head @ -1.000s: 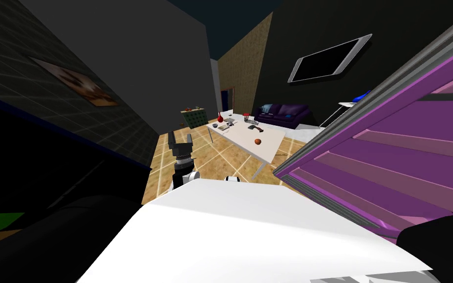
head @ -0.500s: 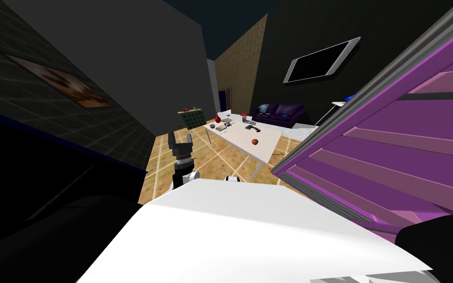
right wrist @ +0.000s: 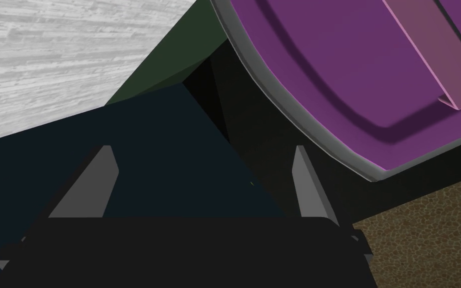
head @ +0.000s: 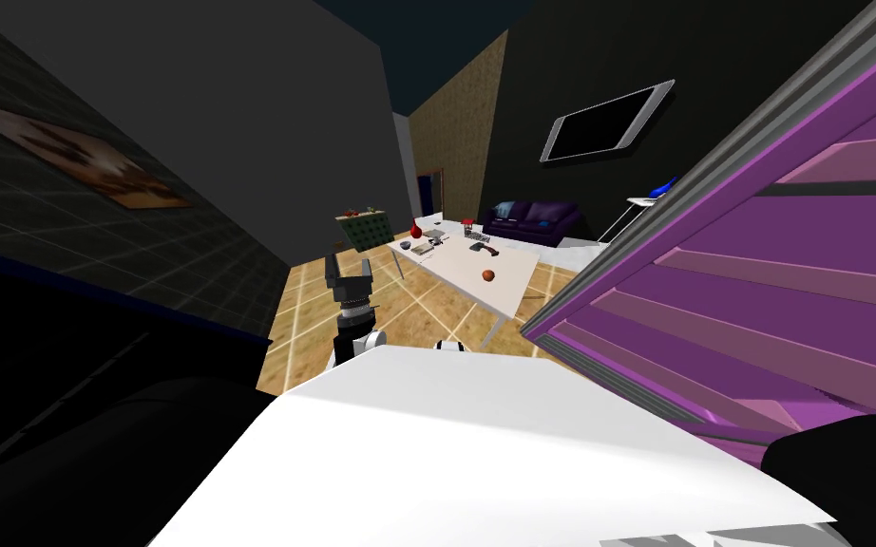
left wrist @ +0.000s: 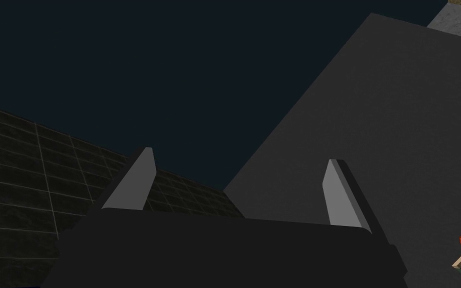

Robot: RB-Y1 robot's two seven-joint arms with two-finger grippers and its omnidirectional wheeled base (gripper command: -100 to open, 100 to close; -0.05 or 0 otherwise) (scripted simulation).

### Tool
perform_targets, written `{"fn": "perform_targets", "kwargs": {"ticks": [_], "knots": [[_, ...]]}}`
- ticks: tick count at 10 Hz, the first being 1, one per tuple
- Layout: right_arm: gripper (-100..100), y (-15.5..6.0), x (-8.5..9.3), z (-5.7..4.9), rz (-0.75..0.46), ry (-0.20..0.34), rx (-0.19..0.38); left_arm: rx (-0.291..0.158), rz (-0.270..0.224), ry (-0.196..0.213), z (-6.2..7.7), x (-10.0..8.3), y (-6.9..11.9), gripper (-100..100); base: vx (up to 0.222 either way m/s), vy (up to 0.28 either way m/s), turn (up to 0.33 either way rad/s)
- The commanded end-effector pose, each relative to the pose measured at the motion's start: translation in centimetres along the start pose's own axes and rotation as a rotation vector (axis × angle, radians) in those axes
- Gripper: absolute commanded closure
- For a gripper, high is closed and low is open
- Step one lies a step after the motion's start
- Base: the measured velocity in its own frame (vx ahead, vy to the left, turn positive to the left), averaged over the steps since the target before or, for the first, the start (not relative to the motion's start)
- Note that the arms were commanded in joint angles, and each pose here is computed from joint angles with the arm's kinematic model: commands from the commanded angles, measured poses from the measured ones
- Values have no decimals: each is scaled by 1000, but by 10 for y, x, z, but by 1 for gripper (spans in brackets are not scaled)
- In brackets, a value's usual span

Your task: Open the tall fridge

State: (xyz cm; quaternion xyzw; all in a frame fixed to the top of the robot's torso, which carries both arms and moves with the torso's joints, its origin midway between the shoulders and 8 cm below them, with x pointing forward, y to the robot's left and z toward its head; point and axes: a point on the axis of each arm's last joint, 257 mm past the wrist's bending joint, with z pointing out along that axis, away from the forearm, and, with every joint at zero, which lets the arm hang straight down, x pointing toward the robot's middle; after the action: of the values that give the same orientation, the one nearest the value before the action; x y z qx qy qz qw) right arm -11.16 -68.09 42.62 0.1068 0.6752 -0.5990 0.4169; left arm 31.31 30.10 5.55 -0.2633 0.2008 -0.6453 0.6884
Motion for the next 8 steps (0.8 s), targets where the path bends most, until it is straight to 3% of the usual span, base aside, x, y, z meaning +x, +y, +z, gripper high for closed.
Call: {"fn": "perform_targets", "kwargs": {"ticks": [1, 2, 3, 4, 8], "knots": [[-100, -9, -9, -9, 5, -8, -13, 0, 0, 0, 0, 0, 0, 0, 49, -43, -59], [-100, -13, -13, -13, 7, -9, -17, 0, 0, 0, 0, 0, 0, 0, 58, -33, -69], [-100, -12, -11, -10, 4, -8, -12, 0, 0, 0, 0, 0, 0, 0, 28, -13, -14], [0, -11, -12, -10, 6, -9, -15, 0, 0, 0, 0, 0, 0, 0, 0, 0, 0], [0, -11, -12, -10, 6, -8, -16, 0, 0, 0, 0, 0, 0, 0, 0, 0, 0]]}}
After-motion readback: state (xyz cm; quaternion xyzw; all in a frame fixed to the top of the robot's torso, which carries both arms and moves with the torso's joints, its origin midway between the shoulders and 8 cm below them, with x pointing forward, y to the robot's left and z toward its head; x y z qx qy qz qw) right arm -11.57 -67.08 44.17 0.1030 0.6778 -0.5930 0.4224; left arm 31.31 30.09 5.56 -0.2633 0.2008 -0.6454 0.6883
